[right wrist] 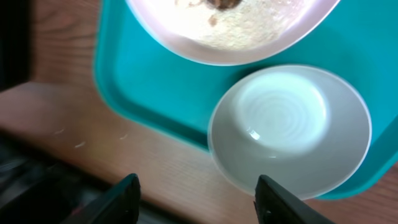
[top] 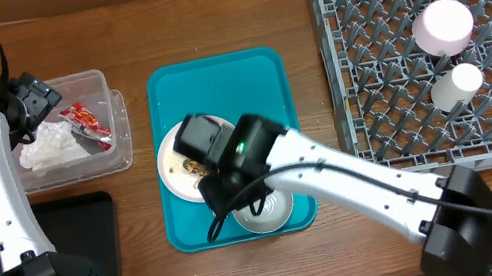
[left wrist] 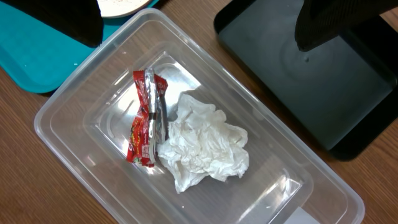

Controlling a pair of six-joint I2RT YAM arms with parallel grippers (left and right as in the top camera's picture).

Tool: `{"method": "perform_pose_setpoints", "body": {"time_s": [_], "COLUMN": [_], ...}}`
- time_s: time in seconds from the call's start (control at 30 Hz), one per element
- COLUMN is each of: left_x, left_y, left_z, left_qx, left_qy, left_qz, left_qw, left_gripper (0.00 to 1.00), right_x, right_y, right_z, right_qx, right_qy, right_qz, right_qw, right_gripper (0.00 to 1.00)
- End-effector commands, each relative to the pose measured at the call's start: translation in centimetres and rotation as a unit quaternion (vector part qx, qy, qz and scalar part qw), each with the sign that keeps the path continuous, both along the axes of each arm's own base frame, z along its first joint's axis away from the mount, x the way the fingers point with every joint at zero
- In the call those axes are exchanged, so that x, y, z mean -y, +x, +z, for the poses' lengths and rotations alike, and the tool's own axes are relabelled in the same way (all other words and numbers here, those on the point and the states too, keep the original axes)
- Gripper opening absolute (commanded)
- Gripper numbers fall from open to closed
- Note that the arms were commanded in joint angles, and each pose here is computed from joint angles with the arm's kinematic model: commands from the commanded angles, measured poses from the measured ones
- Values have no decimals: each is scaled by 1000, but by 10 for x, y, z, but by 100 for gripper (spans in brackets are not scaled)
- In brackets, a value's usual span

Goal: Sort waste into correct bins and load items into the dishwasher
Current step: 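Grasp the rim of the small white bowl with the right gripper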

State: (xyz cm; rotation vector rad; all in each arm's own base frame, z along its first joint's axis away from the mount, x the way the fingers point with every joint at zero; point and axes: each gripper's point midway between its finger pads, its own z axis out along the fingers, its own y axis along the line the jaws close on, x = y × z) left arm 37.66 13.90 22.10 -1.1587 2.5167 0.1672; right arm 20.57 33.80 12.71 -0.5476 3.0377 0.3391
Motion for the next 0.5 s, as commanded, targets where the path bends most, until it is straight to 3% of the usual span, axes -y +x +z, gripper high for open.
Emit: {"method": "perform_pose_setpoints", "body": {"time_s": [0.0,0.13,0.47], "left_x": [0,3,3], "left_y": [-3,-1,-1], "left_z": [14,14,14], "left_qx": [18,18,18], "left_qy": [10,9,9], "left_qz": [6,2,2], "left_qw": [1000,1000,1000], "left_gripper": [100,100,100], "right_x": [16,1,-13], "right_y": [10,4,-15], "right_z": [-19,-37,-74], "right_qx": [67,62,12], "right_qy": [-54,-25,-12], "right_qz": [-55,-67,-82], "right_qw": [995,996,996], "right_gripper": [60,55,55]}}
